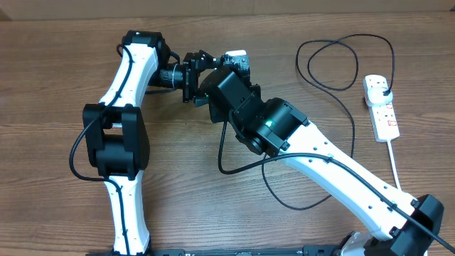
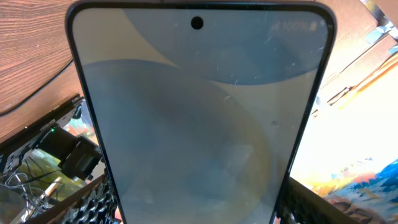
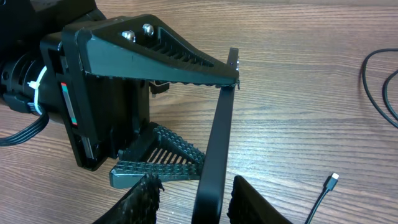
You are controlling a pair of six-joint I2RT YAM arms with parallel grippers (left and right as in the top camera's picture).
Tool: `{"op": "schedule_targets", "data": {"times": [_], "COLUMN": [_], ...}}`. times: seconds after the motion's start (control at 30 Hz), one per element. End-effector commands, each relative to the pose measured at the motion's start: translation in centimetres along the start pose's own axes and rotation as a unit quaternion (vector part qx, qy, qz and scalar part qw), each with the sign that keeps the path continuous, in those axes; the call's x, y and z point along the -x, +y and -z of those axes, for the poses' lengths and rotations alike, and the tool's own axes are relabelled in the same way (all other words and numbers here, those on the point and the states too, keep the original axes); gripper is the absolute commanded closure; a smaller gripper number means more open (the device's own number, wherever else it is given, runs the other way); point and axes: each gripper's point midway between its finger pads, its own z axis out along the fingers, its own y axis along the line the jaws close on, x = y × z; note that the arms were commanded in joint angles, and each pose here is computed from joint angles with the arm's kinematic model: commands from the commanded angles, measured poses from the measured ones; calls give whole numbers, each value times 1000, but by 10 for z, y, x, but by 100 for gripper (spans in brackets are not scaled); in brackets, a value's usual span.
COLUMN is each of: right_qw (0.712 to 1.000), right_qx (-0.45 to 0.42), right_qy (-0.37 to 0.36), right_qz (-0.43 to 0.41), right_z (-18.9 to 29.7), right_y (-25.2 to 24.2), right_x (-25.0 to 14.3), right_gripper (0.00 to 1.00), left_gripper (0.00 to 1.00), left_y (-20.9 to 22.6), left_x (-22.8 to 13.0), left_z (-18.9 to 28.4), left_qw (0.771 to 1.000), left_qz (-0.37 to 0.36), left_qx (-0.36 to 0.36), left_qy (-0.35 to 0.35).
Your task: Plug charger to phone and switch on socket
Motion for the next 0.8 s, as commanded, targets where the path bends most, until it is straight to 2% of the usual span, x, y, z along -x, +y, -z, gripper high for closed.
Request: {"op": "schedule_targets", "data": {"times": [0.0,0.3,0.77], "right_qw": [1000,1000,1000], "right_qx": [-9,-19,-22], "right_qy": [-6,-1,7], "right_qz": [0,2,-7], "right_z": [-4,-14,1], "right_y": [1,1,0], "right_x": [3,-1,5], "right_gripper": [63,65,68], "left_gripper": [41,40,40], "left_y": [-12,-12,-8], "left_x": [-3,-3,-1], "left_z": [-1,-1,-1], "left_qw": [1000,1000,1000], "left_qz": [-24,-25,-27], "left_qx": [-18,-16,-5], "left_qy": [5,5,2]}}
